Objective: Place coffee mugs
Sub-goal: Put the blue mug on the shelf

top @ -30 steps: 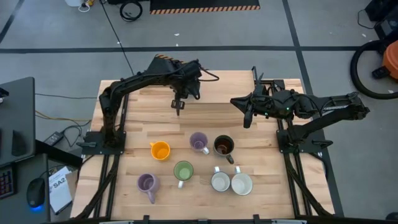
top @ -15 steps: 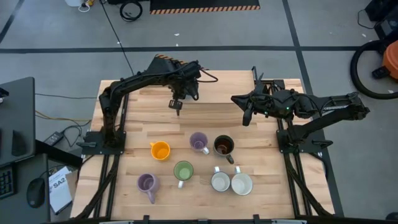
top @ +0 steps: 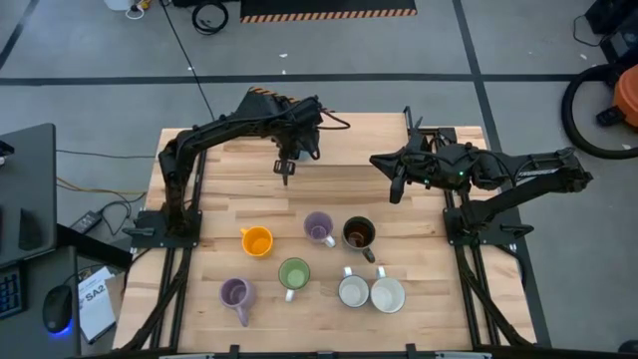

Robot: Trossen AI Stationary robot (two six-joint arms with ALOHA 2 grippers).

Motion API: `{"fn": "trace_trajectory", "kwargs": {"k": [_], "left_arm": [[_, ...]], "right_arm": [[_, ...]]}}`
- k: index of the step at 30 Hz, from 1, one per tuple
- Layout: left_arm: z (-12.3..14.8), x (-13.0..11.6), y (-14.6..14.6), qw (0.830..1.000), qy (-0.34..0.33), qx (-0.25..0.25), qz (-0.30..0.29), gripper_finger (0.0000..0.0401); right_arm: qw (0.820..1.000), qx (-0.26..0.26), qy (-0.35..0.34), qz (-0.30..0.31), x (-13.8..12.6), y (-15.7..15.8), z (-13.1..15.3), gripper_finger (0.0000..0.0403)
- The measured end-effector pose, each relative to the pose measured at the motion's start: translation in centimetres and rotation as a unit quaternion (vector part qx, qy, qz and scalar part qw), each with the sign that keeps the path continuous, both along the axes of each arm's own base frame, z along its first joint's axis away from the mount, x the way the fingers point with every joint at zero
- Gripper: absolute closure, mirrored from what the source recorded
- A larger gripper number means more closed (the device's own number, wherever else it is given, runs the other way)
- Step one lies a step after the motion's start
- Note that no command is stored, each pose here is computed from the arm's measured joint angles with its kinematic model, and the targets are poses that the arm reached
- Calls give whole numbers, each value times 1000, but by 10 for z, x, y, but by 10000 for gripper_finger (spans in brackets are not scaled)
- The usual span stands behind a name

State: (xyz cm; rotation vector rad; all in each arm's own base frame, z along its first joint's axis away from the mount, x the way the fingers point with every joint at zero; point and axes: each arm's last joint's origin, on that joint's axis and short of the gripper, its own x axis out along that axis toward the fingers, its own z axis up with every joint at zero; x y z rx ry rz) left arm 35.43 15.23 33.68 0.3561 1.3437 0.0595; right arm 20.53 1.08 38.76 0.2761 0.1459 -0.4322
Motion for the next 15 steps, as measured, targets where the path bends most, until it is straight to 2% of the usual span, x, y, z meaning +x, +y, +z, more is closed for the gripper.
{"fn": "trace_trajectory", "kwargs": {"k": [8, 15], "left_arm": [[3, 4, 6, 999, -22, 39, 15, 274], [3, -3, 25, 994, -46, 31, 89, 274]], "right_arm": [[1000, 1, -6, 0, 0, 0, 1, 365], [1000, 3, -11, 0, 0, 0, 2, 365]]}}
